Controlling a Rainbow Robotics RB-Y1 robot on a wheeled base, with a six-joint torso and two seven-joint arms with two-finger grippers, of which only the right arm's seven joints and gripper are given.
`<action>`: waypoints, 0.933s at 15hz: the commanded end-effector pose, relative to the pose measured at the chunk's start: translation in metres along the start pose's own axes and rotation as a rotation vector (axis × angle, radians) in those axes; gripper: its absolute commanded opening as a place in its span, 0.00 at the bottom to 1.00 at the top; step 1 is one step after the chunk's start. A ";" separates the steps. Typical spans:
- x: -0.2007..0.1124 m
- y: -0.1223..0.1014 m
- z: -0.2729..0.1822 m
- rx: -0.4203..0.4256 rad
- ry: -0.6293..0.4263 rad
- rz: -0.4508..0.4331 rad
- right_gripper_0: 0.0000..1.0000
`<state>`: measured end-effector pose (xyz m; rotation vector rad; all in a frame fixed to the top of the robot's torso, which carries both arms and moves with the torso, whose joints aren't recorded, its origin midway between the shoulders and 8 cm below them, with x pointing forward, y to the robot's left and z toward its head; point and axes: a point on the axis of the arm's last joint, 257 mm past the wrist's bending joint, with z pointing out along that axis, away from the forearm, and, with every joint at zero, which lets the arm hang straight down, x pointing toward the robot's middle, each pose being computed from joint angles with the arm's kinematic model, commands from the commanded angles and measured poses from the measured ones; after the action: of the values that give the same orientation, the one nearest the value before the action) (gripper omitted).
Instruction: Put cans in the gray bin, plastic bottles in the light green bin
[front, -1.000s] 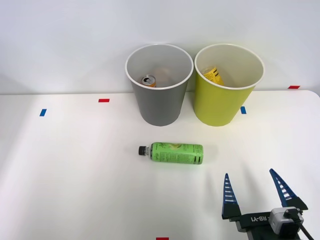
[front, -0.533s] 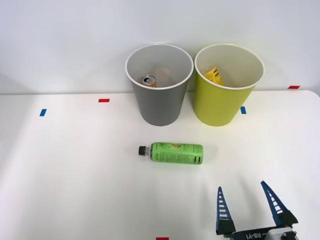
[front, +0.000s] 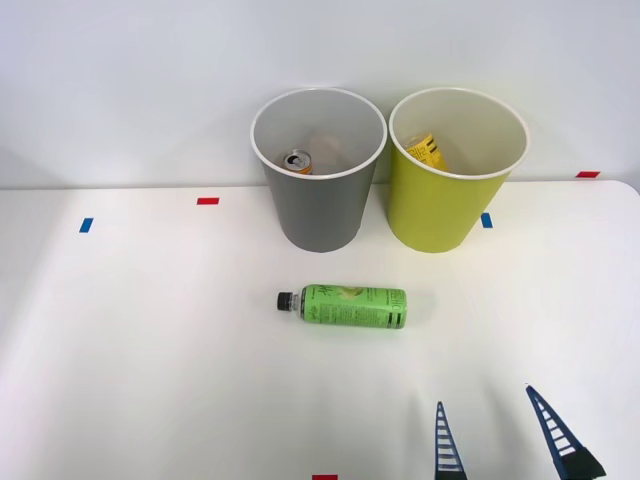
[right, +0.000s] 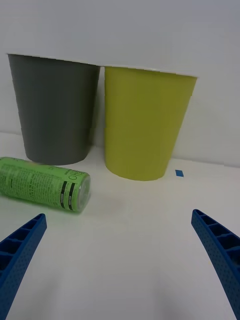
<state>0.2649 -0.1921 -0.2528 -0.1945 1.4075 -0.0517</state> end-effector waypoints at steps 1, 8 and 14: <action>0.011 -0.004 -0.018 0.024 0.054 -0.032 1.00; 0.023 0.005 -0.045 0.002 0.126 -0.049 1.00; 0.024 0.002 -0.046 -0.002 0.128 -0.065 1.00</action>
<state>0.2232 -0.1987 -0.2836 -0.2419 1.5280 -0.1184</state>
